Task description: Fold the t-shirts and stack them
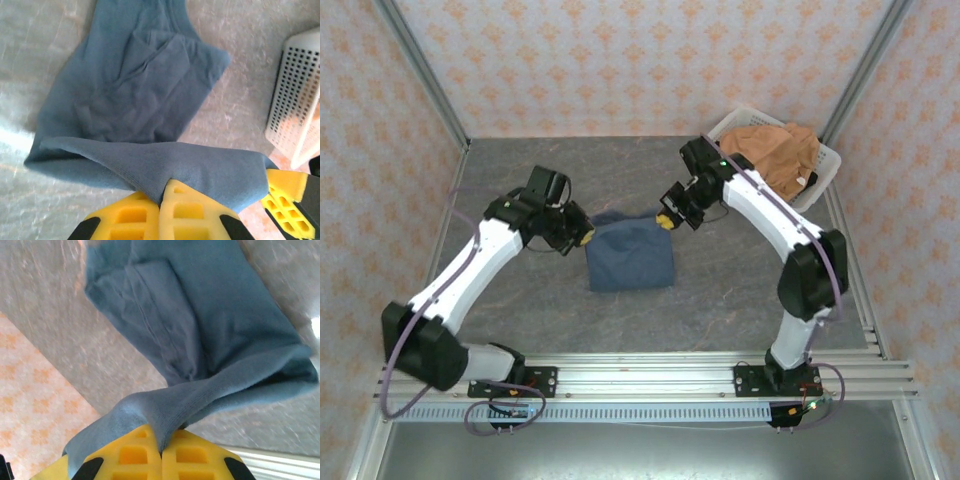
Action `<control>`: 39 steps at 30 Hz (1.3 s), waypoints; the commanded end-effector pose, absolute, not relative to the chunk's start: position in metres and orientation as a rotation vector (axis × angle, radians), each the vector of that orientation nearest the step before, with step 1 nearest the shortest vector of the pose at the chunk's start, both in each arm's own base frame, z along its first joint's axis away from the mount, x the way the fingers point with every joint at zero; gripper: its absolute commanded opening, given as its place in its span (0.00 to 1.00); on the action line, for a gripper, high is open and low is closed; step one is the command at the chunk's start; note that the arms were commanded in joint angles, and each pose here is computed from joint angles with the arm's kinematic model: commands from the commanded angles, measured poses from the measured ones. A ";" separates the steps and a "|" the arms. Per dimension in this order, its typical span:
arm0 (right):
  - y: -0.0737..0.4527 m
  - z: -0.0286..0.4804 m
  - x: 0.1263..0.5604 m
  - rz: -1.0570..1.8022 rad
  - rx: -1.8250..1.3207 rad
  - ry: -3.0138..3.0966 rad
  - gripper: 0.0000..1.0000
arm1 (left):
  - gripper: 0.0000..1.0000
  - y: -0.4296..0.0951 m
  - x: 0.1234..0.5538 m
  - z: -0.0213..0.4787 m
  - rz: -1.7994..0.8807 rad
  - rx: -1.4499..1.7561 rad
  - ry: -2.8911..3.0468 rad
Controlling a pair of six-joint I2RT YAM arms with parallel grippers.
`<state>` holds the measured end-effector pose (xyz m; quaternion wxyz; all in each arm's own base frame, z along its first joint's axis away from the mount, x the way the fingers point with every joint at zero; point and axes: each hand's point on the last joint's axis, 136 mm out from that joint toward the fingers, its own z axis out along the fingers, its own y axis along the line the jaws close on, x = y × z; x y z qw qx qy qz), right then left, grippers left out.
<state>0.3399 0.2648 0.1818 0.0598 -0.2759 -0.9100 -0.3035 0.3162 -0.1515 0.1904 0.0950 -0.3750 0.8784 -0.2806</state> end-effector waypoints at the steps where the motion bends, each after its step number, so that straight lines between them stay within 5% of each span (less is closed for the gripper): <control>1: 0.271 0.171 0.374 -0.912 -0.946 -2.686 0.02 | 0.00 -0.150 0.356 0.180 -0.810 -1.051 2.626; 4: 0.270 0.142 0.408 -0.866 -0.997 -2.690 0.09 | 0.00 -0.143 0.401 0.157 -0.774 -1.059 2.636; 6: 0.269 0.124 0.436 -0.872 -1.022 -2.729 0.24 | 0.04 -0.134 0.431 0.135 -0.718 -1.060 2.663; 10: 0.267 0.114 0.475 -0.870 -0.962 -2.836 0.51 | 0.44 -0.113 0.457 0.108 -0.581 -1.087 2.712; 13: 0.259 0.138 0.486 -0.868 -0.846 -2.981 0.60 | 0.52 -0.106 0.453 0.124 -0.532 -1.084 2.674; 18: 0.235 0.163 0.459 -0.785 -0.759 -3.075 0.62 | 0.54 -0.107 0.390 0.157 -0.457 -1.131 2.608; 25: 0.229 0.174 0.386 -1.108 -0.780 -3.069 0.63 | 0.55 -0.202 0.293 0.133 -0.877 -1.508 2.369; 30: 0.230 0.175 0.340 -1.395 -0.750 -2.986 0.66 | 0.67 -0.229 0.292 0.122 -0.969 -1.645 2.180; 39: 0.215 0.175 0.308 -1.335 -0.691 -2.990 0.66 | 0.67 -0.262 0.300 0.079 -0.935 -1.822 2.057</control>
